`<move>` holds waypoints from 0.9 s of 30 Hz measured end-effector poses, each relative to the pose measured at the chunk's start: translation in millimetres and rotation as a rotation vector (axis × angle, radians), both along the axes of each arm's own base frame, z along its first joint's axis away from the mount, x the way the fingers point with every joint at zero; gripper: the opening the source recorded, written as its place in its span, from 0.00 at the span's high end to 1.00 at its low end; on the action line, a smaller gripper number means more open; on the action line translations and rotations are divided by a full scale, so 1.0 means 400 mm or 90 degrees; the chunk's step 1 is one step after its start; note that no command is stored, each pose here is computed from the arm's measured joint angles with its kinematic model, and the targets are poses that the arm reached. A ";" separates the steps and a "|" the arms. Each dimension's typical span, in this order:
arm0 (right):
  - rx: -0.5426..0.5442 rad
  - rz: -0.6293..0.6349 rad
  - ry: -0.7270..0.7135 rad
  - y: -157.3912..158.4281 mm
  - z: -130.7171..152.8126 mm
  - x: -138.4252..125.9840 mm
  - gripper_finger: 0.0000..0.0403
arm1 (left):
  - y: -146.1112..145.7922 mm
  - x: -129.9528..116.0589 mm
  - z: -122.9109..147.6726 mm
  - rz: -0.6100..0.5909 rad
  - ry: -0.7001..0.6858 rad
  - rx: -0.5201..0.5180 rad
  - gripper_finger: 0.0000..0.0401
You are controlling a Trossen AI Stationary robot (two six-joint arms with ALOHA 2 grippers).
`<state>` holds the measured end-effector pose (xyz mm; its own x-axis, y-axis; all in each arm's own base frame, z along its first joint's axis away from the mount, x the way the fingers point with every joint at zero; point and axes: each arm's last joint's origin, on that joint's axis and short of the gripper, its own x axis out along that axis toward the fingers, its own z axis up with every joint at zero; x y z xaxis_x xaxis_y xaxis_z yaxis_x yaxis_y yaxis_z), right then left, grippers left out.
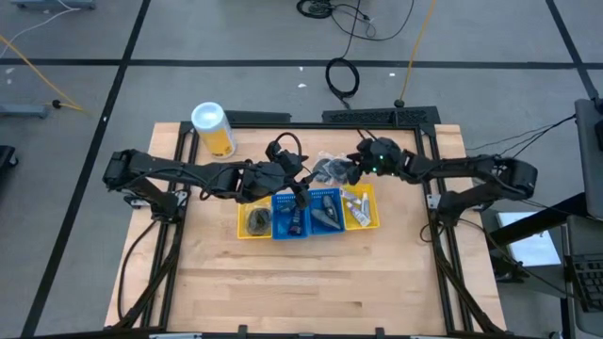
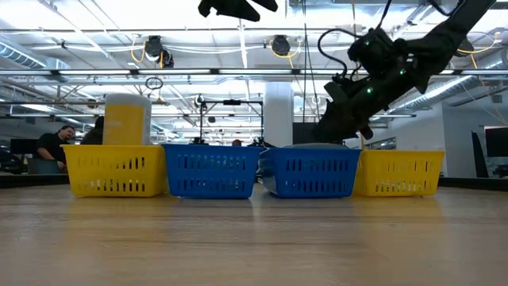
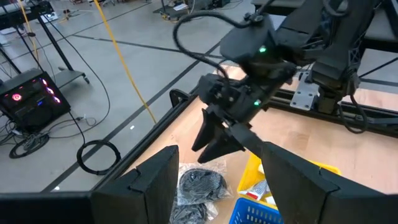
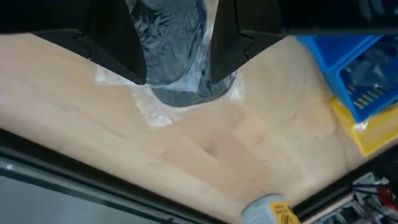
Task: Pick & Place Travel size toiletries
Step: Put the hairbrush into the left yellow bin
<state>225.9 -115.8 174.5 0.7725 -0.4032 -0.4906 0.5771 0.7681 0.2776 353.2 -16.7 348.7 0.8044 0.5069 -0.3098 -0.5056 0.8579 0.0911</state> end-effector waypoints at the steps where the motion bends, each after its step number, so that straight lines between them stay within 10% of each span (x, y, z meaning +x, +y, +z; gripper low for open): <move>1: 0.006 -0.001 0.003 -0.008 -0.007 -0.001 0.58 | 0.000 0.000 0.000 0.000 0.000 0.000 0.43; 27: 0.104 -0.037 0.034 -0.142 -0.160 -0.025 0.58 | 0.000 0.000 0.000 0.000 -0.001 -0.001 0.43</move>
<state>215.9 -172.5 110.4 0.7213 -0.3574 -0.5933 0.6362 0.6806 0.3635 353.3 -16.7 348.8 0.8047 0.5066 -0.3097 -0.5061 0.8579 0.0886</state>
